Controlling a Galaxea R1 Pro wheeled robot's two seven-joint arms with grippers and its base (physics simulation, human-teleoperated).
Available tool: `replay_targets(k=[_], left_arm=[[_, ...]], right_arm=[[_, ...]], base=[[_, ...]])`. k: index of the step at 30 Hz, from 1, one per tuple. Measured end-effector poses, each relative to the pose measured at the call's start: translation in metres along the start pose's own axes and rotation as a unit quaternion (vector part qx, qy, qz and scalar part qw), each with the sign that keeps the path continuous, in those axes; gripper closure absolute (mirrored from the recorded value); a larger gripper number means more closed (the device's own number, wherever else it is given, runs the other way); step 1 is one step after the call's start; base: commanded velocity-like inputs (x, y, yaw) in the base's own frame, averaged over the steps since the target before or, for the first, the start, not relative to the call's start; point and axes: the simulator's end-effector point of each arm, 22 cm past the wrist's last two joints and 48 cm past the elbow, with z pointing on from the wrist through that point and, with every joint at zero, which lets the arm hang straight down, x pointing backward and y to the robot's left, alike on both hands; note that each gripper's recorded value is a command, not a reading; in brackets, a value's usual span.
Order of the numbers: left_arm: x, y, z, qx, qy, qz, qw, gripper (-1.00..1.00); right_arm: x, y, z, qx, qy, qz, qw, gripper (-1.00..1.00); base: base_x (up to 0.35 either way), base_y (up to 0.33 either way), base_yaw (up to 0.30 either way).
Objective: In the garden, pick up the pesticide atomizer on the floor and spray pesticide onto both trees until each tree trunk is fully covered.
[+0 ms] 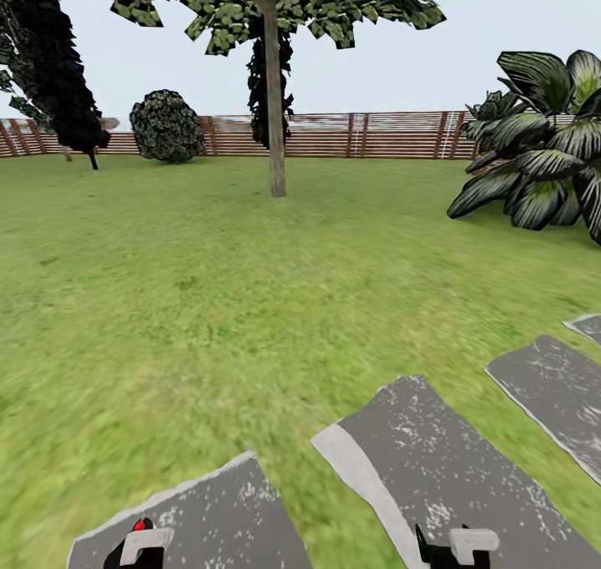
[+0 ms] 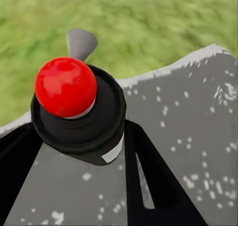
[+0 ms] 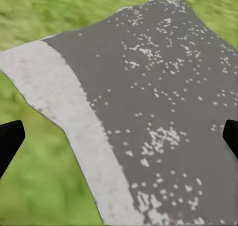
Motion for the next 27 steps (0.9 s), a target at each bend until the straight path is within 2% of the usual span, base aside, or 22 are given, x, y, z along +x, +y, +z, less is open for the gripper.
replay_targets(k=[27], left_arm=[[0.0,0.0001,0.0,0.0,0.0,0.0,1.0,1.0]], right_arm=[[-0.0009,0.0002,0.0003,0.0,-0.001,0.0,1.0,-1.0]], base=[[0.335,-0.075,0.0]])
